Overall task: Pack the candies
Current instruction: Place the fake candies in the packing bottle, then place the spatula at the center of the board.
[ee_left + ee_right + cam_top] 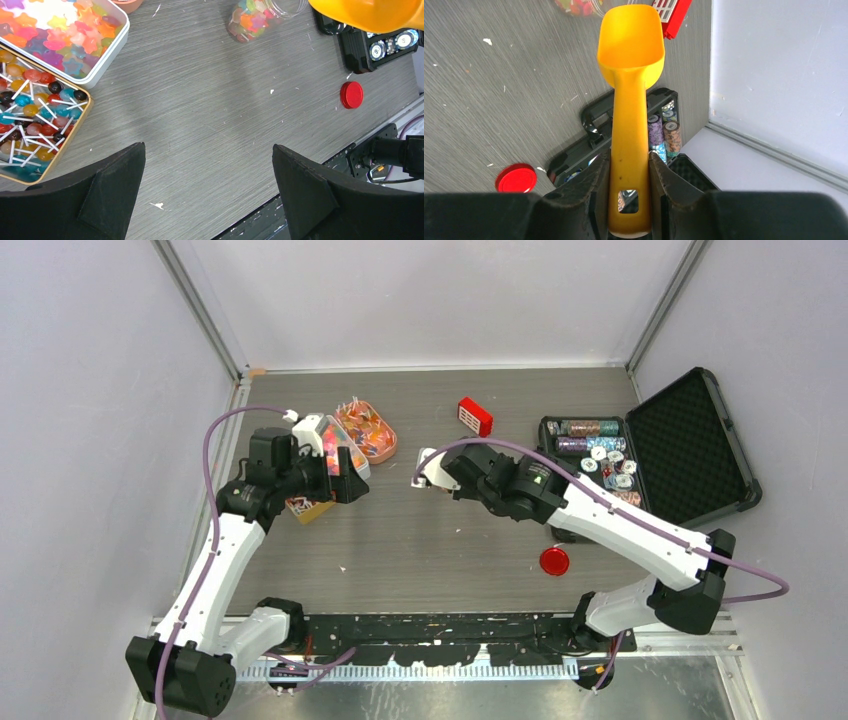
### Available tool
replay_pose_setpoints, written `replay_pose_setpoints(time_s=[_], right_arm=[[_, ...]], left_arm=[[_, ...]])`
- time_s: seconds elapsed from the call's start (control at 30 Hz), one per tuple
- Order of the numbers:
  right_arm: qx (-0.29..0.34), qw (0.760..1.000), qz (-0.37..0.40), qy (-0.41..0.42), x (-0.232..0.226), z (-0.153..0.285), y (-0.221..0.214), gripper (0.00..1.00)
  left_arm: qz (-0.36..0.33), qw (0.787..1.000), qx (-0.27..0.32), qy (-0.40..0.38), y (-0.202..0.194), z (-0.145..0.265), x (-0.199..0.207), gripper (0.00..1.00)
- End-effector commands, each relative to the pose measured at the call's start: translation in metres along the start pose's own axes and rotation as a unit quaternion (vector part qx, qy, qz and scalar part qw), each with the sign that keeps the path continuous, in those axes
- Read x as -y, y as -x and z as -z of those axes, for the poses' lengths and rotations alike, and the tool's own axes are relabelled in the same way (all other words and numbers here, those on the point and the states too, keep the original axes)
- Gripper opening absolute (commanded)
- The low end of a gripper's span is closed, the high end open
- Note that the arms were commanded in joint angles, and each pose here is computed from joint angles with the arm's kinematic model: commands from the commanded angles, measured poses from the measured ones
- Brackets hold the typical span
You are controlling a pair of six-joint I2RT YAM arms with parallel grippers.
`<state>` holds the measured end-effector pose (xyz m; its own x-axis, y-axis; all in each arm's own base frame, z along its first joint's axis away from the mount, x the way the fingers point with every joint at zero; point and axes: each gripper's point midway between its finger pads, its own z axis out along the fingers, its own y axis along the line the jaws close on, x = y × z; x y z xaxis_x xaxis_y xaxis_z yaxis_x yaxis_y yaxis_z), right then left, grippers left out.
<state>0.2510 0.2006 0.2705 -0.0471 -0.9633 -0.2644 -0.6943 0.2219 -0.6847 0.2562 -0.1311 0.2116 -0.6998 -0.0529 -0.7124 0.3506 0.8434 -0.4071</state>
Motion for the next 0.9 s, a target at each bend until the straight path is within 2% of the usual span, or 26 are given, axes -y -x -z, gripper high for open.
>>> replay_pose_setpoints(time_s=[0.0,0.07,0.2,0.33,0.5,0.73,0.87], right_arm=[[-0.014,0.998,0.050,-0.025,0.018,0.012,-0.004,0.00],[-0.011,0.999,0.038,-0.034,0.020,0.014,-0.005,0.00],[0.008,0.998,-0.031,-0.056,0.028,0.025,-0.005,0.00],[-0.009,0.990,-0.112,-0.084,0.031,0.032,-0.018,0.00],[-0.056,0.960,-0.229,-0.152,0.022,0.019,-0.042,0.00],[-0.053,0.925,-0.343,-0.155,-0.007,-0.023,-0.045,0.00],[-0.048,0.891,-0.427,-0.143,-0.019,-0.057,-0.051,0.00]], left_arm=[[-0.016,1.000,0.014,0.003,0.004,0.004,0.000,1.00],[-0.015,1.000,0.012,0.003,0.004,0.004,0.000,1.00],[-0.016,1.000,0.013,0.007,0.004,0.004,-0.001,1.00],[-0.014,1.000,0.013,0.010,0.004,0.004,-0.002,1.00],[-0.016,1.000,0.016,0.012,0.005,0.006,-0.002,1.00],[-0.017,1.000,0.017,0.011,0.005,0.006,-0.002,1.00],[-0.016,1.000,0.017,0.011,0.005,0.006,-0.002,1.00]])
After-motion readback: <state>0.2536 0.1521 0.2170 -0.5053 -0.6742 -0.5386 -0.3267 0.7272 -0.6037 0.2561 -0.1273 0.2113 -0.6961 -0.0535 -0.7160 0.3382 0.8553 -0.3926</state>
